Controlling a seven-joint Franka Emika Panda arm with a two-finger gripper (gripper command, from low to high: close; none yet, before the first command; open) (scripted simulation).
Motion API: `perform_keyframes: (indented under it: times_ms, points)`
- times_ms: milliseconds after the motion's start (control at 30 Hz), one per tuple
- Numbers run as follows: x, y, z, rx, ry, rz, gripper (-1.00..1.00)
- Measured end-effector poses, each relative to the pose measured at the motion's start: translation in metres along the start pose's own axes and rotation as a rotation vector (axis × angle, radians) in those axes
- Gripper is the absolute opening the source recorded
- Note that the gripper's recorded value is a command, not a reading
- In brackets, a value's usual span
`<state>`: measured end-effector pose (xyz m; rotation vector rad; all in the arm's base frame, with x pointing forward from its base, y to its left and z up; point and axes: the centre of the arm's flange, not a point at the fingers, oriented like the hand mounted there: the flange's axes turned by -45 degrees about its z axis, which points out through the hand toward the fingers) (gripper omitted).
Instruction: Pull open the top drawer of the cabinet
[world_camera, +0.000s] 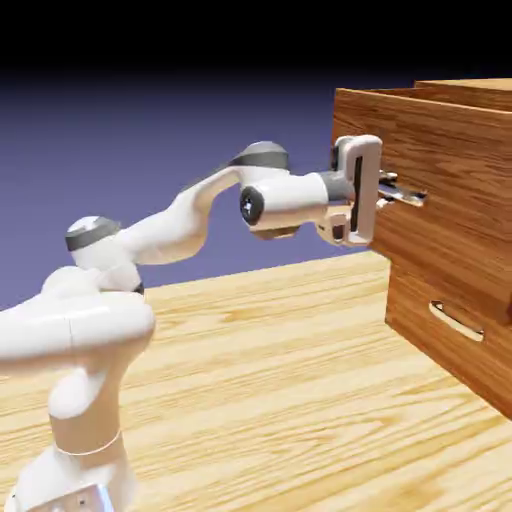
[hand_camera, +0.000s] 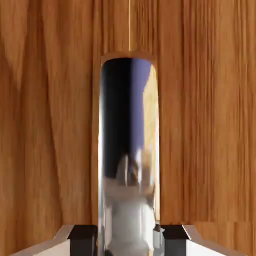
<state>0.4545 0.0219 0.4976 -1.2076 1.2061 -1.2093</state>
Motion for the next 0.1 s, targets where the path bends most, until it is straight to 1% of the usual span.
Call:
perform_keyframes:
  times_ms: [33, 100]
  points:
    - [0.0000, 0.0000, -0.0022, 0.000, 0.000, 0.000, 1.00]
    - [0.0000, 0.0002, -0.0021, -0.003, 0.001, 0.000, 1.00]
